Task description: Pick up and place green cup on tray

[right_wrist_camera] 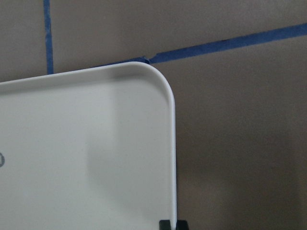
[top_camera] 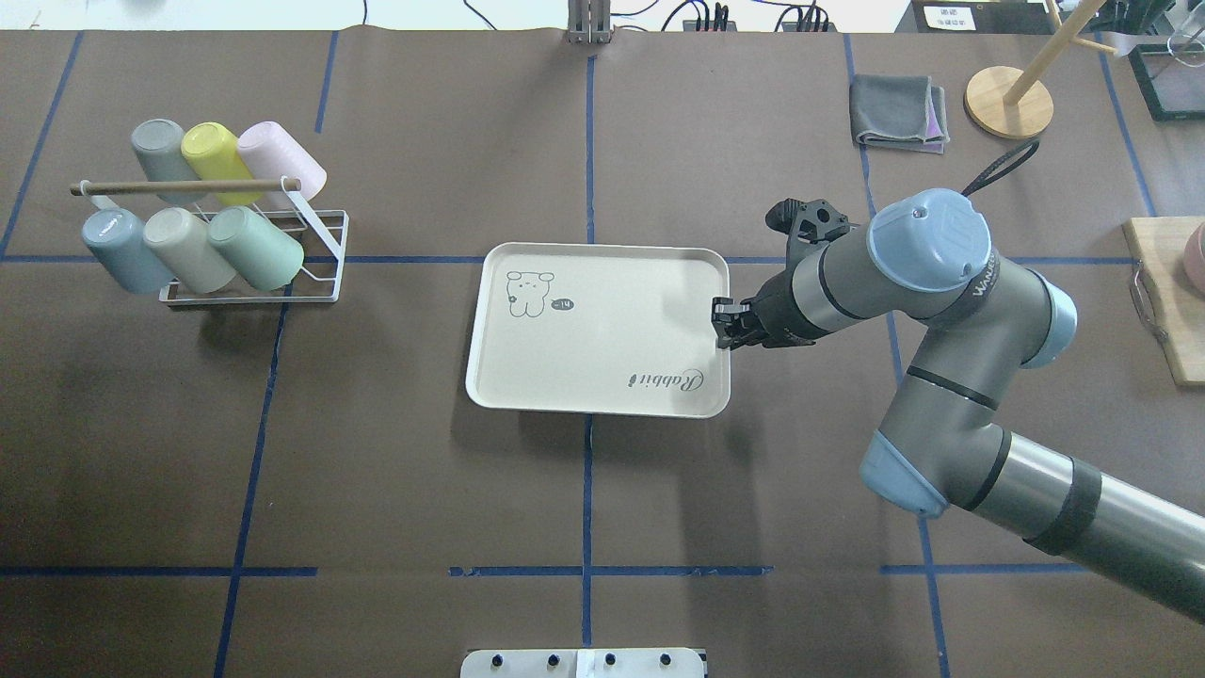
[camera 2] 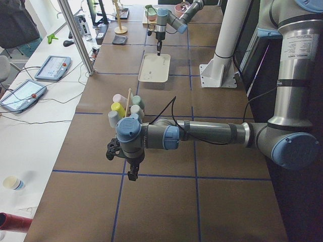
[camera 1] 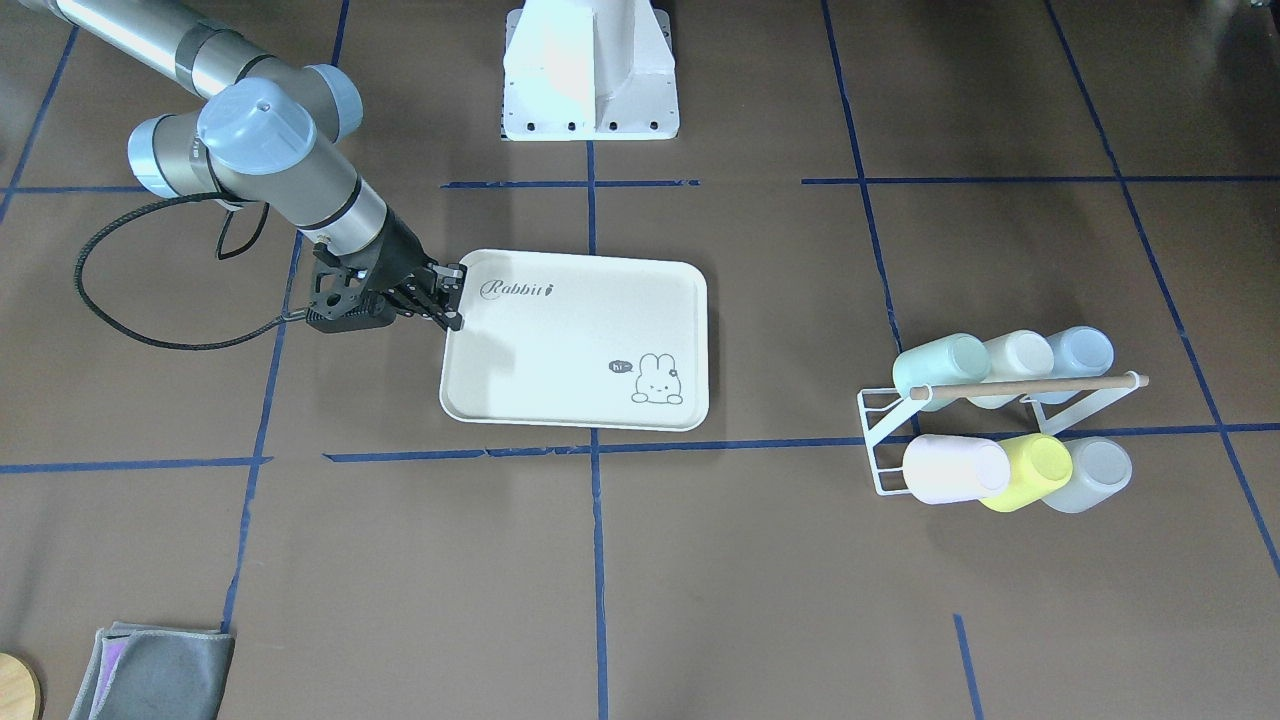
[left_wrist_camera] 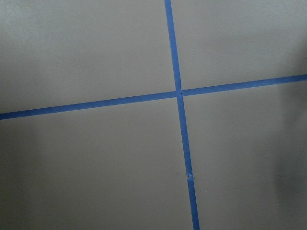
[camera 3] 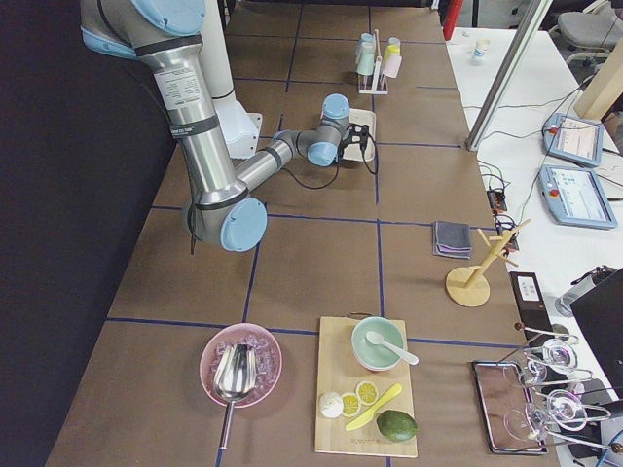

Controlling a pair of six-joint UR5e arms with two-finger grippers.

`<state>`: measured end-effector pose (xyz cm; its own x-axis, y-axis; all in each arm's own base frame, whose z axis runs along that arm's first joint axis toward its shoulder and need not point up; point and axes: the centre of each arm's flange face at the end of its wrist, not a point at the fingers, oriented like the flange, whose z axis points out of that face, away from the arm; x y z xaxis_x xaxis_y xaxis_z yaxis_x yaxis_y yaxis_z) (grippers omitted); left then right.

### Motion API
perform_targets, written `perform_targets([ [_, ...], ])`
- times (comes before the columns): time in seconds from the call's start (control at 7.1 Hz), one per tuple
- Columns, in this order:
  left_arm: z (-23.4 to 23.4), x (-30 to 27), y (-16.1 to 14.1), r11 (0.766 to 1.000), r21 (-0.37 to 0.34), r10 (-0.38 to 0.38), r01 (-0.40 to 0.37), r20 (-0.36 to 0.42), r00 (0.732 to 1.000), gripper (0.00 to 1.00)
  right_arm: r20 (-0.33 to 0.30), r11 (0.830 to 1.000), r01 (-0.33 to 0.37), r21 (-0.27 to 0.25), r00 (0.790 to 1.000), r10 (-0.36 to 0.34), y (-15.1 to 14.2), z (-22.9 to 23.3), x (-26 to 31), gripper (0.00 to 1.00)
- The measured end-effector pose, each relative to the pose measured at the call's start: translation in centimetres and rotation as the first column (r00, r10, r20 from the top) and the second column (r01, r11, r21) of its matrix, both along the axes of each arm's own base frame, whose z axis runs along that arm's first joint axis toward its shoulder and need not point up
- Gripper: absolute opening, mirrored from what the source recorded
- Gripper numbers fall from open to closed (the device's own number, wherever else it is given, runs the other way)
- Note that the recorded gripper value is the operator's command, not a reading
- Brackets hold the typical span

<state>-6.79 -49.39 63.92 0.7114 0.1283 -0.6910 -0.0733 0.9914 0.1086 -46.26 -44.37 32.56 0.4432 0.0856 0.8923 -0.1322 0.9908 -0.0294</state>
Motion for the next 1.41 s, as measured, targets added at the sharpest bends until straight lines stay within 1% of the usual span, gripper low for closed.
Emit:
perform_targets([
  [0.14, 0.0, 0.0, 0.0, 1.0, 0.0, 0.0, 0.0, 0.0, 1.0, 1.0, -0.004, 1.0, 0.007, 0.003, 1.0, -0.007, 0.5, 0.1, -0.7, 0.03],
  [0.28, 0.0, 0.0, 0.0, 1.0, 0.001, 0.0, 0.0, 0.0, 1.0, 1.0, -0.007, 1.0, 0.013, 0.004, 1.0, -0.013, 0.9, 0.1, -1.1, 0.32],
  [0.42, 0.0, 0.0, 0.0, 1.0, 0.0, 0.0, 0.0, 0.0, 1.0, 1.0, -0.009, 1.0, 0.017, 0.003, 1.0, -0.017, 1.0, 0.2, -1.4, 0.99],
  [0.84, -0.2, 0.0, -0.2, 1.0, 0.006, 0.0, 0.0, 0.001, 1.0, 1.0, -0.005, 1.0, 0.02, 0.007, 1.0, -0.02, 1.1, -0.1, -1.5, 1.0],
  [0.99, -1.1, 0.0, -0.7, 1.0, 0.025, 0.005, -0.005, 0.004, 1.0, 1.0, 0.0, 1.0, 0.014, 0.008, 1.0, -0.014, 0.8, -0.4, -1.1, 1.0],
  [1.13, -2.9, 0.2, -1.2, 0.998, 0.067, 0.016, -0.016, 0.007, 1.0, 1.0, 0.003, 1.0, 0.001, 0.005, 1.0, -0.001, 0.0, -0.6, -0.1, 1.0],
  [1.27, -5.3, 0.5, -1.5, 0.992, 0.124, 0.029, -0.03, 0.008, 1.0, 1.0, -0.007, 1.0, -0.018, -0.007, 1.0, 0.018, -0.9, -0.8, 1.3, 1.0],
  [1.41, -7.6, 0.7, -1.5, 0.984, 0.172, 0.036, -0.037, 0.007, 0.999, 1.0, -0.035, 0.999, -0.039, -0.029, 0.999, 0.038, -1.8, -1.2, 3.0, 1.0],
])
